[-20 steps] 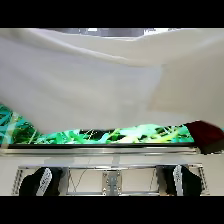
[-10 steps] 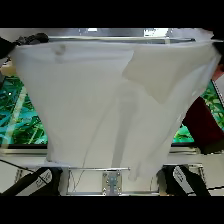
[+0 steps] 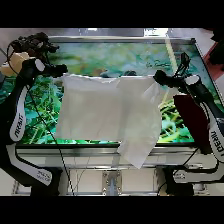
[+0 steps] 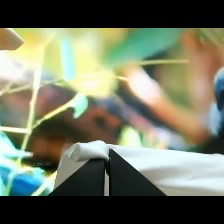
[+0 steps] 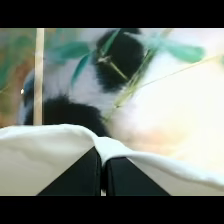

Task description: Fold the shirts.

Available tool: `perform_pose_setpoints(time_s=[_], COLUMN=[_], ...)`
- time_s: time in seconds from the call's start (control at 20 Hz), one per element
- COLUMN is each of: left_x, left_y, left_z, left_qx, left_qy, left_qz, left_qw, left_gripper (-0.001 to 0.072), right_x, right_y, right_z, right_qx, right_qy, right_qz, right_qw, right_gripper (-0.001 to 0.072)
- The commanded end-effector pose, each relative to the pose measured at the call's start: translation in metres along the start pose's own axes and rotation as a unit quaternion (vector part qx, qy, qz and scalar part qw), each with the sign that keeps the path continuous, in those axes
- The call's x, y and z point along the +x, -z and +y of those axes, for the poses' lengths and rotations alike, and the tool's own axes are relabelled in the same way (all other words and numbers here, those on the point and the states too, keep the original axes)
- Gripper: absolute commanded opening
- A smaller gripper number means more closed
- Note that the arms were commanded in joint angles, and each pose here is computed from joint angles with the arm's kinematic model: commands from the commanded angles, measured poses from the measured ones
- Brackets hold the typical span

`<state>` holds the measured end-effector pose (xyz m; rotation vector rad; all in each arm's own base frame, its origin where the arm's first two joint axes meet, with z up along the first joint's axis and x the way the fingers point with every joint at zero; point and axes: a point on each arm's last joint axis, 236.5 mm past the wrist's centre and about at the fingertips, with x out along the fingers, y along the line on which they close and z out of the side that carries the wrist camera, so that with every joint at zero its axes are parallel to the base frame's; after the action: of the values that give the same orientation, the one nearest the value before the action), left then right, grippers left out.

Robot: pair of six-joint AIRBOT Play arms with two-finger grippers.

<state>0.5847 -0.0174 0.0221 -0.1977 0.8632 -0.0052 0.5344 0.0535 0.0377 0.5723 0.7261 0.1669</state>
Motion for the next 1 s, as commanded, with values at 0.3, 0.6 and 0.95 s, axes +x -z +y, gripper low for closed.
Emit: perform_pose_setpoints(time_s=[0.3,0.6,0.95], left_x=[0.000,-0.042,-0.047], left_y=[-0.018,0.010,0.113], left_z=[0.019,0.019,0.030], left_qx=[0.011,0.044,0.055], left_qy=[-0.035,-0.042,-0.041], left_qz=[0.025,0.103,0.215], left_qw=[0.999,0.993,0.974], left_gripper=[0.0004,0.0004,0.0004], right_x=[0.022,-0.023,-0.030], right_y=[-0.015,0.044,0.142], right_z=[-0.003,0.000,-0.042], right_qx=[-0.045,-0.109,-0.108], right_qy=[0.000,0.025,0.070], right_qz=[0.026,0.179,0.310], right_qw=[0.999,0.977,0.942], right_gripper=[0.0032,0.0032,0.0032])
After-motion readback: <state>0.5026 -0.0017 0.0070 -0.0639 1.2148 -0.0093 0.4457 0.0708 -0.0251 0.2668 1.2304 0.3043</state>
